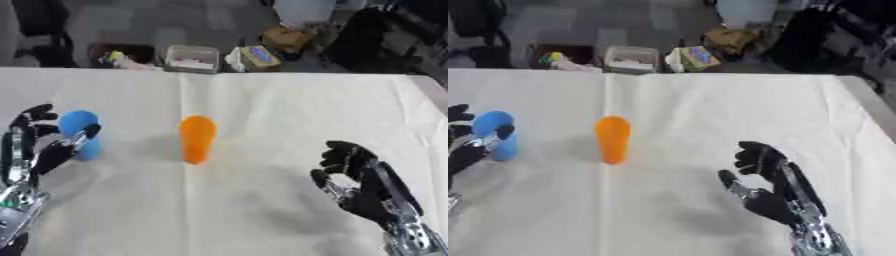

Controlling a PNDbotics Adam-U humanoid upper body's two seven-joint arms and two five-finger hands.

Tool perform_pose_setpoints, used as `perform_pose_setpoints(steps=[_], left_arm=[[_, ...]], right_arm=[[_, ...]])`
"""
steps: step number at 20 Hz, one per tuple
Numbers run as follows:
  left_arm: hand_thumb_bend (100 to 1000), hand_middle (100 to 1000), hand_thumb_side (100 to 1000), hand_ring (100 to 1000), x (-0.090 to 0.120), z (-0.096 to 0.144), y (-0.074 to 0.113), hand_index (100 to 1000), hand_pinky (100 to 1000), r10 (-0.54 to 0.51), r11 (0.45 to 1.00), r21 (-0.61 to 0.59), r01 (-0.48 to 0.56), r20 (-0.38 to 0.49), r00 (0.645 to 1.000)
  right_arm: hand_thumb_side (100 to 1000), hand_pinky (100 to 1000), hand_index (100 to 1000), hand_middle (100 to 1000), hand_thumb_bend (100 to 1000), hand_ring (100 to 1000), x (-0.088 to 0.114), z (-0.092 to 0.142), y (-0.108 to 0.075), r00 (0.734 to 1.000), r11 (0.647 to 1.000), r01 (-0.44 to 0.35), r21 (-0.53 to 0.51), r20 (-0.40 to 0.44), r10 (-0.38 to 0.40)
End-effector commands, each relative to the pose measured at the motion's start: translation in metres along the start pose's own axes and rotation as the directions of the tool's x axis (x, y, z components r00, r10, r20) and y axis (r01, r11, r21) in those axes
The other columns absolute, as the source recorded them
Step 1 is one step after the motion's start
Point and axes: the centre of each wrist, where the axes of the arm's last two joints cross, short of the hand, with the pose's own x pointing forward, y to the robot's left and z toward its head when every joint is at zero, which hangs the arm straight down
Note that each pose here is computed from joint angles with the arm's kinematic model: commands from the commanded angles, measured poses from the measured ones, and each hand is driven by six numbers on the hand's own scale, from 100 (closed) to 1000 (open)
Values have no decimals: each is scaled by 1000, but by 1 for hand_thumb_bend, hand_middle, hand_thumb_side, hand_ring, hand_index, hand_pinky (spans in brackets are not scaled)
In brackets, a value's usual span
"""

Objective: Pour the contents of one cup into another cup.

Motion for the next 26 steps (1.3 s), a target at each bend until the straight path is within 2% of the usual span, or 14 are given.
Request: perform_pose_setpoints(steps=[1,14,19,22,26], left_arm=[[979,600,284,538,4,-5,2,766,759,-20,999,-40,21,18,1000],[966,598,287,534,9,-4,5,770,759,-39,997,-65,41,30,999],[991,604,323,535,9,-5,9,775,758,-32,999,-5,32,30,999],[1000,605,381,535,11,-5,10,776,756,-22,999,39,20,39,999],[1000,606,365,535,11,-4,9,777,757,-22,998,52,20,42,999]], right_arm=[[297,659,805,638,454,667,9,-5,-2,999,1000,-12,3,36,12],[306,657,805,639,444,668,9,-5,-3,999,1000,-13,3,35,13],[310,657,806,637,441,667,8,-5,-3,999,1000,-13,2,35,13],[312,657,806,636,439,667,8,-5,-3,999,1000,-14,2,34,14],[313,657,806,637,437,667,8,-5,-3,999,1000,-14,3,34,14]])
